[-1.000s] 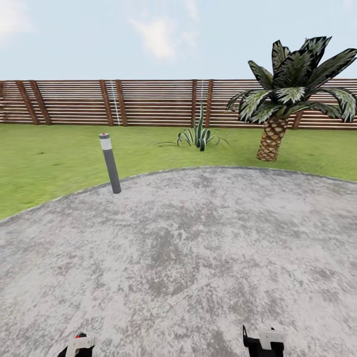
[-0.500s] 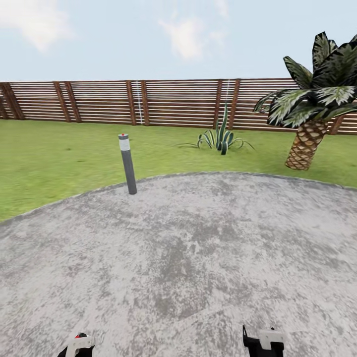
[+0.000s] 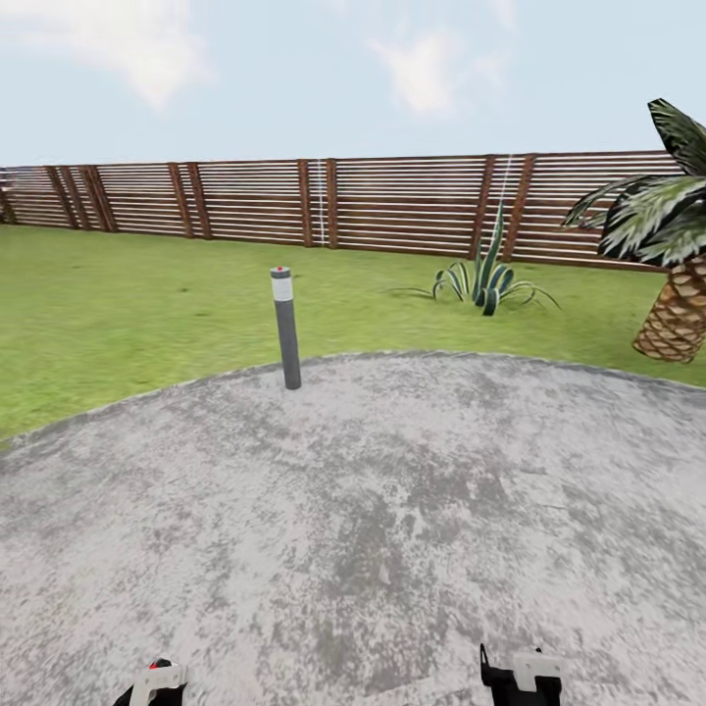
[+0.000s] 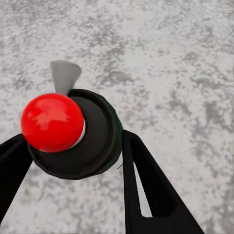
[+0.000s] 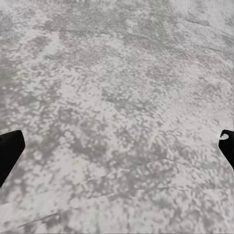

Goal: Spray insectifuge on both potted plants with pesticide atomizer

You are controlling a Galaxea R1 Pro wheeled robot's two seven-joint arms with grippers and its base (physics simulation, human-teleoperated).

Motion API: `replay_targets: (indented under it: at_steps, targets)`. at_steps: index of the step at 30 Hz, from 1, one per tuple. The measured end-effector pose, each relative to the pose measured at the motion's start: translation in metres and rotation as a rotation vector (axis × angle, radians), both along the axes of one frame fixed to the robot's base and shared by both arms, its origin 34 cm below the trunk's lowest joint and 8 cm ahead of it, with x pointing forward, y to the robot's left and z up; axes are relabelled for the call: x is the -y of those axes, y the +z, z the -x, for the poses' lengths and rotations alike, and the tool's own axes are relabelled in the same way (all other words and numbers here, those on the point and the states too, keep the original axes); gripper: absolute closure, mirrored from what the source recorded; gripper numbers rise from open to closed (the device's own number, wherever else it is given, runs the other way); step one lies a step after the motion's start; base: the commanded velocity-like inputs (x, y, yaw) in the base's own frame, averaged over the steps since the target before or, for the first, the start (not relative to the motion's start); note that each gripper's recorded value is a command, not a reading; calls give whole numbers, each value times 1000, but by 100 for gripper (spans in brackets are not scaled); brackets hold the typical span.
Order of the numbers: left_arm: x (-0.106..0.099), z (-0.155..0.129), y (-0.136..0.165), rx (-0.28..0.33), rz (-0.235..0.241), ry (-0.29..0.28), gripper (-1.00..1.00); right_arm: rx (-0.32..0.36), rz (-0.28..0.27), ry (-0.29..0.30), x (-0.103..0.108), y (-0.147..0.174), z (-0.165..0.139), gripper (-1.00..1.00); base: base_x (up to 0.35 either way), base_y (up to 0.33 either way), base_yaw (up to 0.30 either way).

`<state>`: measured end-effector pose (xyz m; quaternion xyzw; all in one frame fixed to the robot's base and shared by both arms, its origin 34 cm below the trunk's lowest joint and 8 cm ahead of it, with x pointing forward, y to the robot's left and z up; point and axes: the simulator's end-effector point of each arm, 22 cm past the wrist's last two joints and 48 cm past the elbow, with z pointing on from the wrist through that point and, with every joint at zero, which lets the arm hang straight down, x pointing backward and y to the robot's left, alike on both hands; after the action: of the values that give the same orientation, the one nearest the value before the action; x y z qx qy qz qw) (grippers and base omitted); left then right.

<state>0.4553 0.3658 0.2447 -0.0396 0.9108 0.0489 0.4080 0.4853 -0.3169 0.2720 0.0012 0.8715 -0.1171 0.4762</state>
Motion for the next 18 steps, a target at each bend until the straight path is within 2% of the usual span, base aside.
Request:
replay_targets:
  at_steps: [12,18]
  targets:
    - [0,0,0,0,0,0,100,0,0,0,0,0,0,-100,318,-117,276]
    - [0,0,0,0,0,0,100,0,0,0,0,0,0,-100,334,-25,276]
